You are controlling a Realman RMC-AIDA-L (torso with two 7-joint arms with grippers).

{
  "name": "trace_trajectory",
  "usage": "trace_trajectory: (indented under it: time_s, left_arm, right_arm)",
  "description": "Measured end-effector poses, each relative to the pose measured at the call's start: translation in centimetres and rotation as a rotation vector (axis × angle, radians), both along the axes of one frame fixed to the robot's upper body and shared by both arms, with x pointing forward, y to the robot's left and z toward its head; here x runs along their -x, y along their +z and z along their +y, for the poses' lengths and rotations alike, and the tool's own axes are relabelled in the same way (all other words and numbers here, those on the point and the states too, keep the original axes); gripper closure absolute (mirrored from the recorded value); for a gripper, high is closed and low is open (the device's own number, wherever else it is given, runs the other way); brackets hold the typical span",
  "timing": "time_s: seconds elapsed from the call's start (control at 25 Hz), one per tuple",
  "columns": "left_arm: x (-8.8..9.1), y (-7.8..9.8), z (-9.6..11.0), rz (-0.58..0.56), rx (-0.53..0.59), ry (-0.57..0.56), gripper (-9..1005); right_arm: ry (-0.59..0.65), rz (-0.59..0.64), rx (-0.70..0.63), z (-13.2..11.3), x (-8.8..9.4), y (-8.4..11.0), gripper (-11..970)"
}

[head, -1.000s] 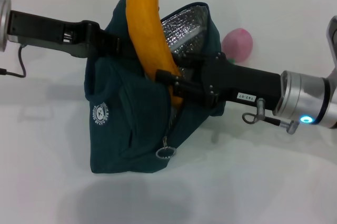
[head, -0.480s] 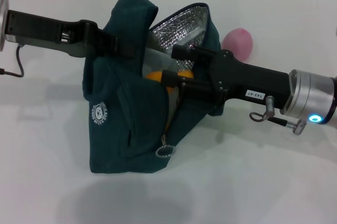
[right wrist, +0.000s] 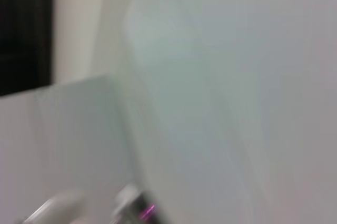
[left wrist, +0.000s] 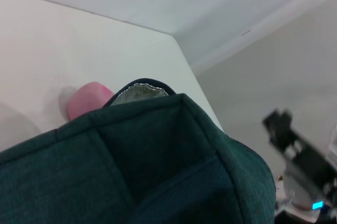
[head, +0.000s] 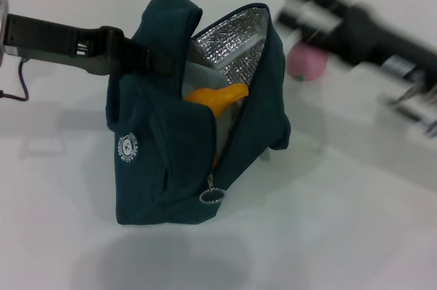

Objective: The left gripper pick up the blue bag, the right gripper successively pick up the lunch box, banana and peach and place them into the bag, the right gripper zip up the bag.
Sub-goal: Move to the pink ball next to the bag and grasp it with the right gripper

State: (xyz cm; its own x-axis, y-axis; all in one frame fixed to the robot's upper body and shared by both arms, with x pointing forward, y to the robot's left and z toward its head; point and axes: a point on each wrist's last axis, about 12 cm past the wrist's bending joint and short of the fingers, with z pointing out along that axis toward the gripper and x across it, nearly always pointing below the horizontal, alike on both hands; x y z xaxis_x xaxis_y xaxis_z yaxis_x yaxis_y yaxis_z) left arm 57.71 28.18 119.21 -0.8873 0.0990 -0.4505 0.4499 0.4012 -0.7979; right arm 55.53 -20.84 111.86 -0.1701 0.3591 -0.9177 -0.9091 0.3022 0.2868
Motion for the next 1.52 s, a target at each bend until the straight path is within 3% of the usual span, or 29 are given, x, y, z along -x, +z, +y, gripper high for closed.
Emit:
trace_trajectory:
  time_s: [0.24,0.4,0.56,0.88,1.12,1.52]
  left_arm:
    - [0.1,-0.1,0.2,0.004,0.002,0.007,961]
    - [0.1,-0.1,0.2,0.006,0.004,0.008,961]
    - [0.1,-0.1,0.0,0.005,0.007,0.004,961]
    - [0.0,0.0,-0.3,0.002,0.012,-0.002,960]
    - [-0.2,0.1,-0.9,-0.004,0.017,-0.011,961]
    - [-0.4,0.3,-1.2,-0.012,0.019,-0.02,960]
  right_arm:
    - [-0.242,0.115,0.045,-6.5,-2.1,0.0,83]
    - [-0.337,0.207,0.175,-8.3,-3.3,-1.1,84]
    - [-0.365,0.249,0.338,-7.1,-4.9,-2.2,84]
    - [-0.377,0.288,0.577,-1.5,-7.8,-3.6,85]
    - [-0.41,0.349,0.66,0.5,-8.6,-4.9,86]
    - [-0.399,0.351,0.679,0.9,-8.6,-5.1,120]
